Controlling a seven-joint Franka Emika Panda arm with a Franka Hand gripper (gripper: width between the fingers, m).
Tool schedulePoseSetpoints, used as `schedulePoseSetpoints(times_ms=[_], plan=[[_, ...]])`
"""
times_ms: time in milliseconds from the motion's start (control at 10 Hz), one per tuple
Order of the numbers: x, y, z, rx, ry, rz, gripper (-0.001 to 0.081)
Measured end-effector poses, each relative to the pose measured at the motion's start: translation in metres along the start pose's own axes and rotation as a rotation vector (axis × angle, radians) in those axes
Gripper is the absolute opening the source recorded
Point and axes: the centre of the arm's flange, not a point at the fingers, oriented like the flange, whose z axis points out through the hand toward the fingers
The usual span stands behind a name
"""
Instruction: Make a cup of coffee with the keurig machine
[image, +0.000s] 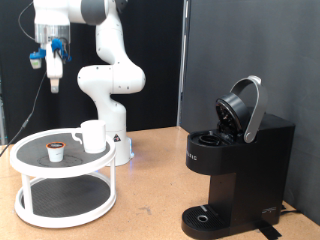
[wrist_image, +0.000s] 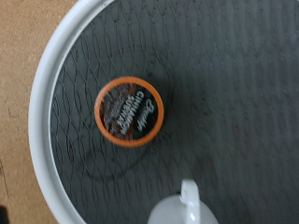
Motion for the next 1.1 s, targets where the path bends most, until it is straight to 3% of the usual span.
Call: schedulePoseSetpoints(times_ms=[300, 600, 1100], plan=[[-0.012, -0.008, 0.043, 0.045, 0.039, -0.003, 0.0734], [-0.021, -0.009, 0.079, 0.088, 0.032, -0.002, 0.0734], [-0.027, -0.003, 0.116, 0.128, 0.017, 0.012, 0.0734]])
